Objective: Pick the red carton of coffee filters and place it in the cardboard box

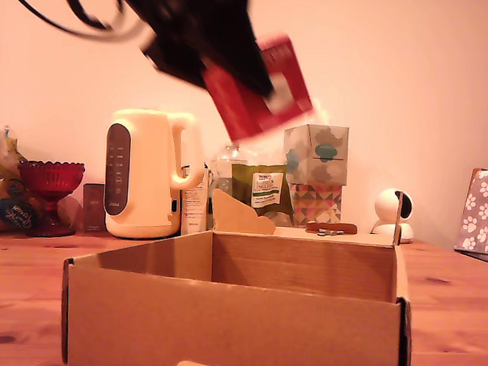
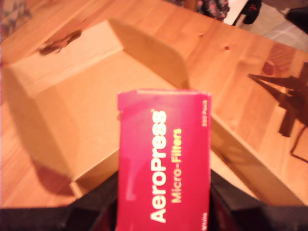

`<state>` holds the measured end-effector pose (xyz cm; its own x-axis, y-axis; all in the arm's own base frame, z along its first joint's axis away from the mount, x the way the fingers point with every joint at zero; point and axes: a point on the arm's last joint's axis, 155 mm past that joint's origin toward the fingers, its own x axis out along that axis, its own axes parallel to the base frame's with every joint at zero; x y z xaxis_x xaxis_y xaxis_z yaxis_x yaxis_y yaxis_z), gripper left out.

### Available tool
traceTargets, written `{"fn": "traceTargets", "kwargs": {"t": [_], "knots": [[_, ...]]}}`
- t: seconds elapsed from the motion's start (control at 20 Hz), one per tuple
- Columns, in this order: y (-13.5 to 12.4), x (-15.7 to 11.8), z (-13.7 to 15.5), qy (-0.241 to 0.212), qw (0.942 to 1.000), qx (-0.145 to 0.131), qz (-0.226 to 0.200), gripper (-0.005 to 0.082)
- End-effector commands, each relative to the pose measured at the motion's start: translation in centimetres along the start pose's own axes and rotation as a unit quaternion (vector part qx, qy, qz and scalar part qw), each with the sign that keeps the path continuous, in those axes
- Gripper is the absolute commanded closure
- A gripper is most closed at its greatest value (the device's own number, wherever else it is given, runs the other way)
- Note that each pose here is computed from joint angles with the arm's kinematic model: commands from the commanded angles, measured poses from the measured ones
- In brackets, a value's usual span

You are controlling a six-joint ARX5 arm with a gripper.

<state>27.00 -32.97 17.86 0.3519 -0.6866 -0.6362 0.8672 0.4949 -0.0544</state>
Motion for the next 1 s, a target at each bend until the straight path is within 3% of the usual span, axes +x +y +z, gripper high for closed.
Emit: {"fn": "traceTargets", "kwargs": {"t": [0.0, 0.2, 0.45, 0.55, 0.65, 0.7, 0.8, 0.85, 0.95], "knots": [[-0.1, 1.5, -0.7, 0.008, 0.9999, 0.003, -0.006, 0.0554], [0.0, 4.3, -3.6, 0.059, 0.9982, -0.002, -0.004, 0.0554], [0.2, 7.3, -9.3, 0.166, 0.9859, -0.024, -0.009, 0.0554], [0.2, 7.5, -9.7, 0.181, 0.9832, -0.026, -0.009, 0.0553], [0.1, 7.5, -9.2, 0.176, 0.9840, -0.024, -0.010, 0.0548], [0.1, 7.2, -9.2, 0.182, 0.9830, -0.026, -0.011, 0.0484], [0.0, 6.8, -8.8, 0.188, 0.9817, -0.027, -0.012, 0.0136], [0.0, 6.4, -8.3, 0.193, 0.9807, -0.028, -0.013, 0.0043], [-0.2, 5.4, -7.2, 0.202, 0.9787, -0.031, -0.014, 0.0052]]}}
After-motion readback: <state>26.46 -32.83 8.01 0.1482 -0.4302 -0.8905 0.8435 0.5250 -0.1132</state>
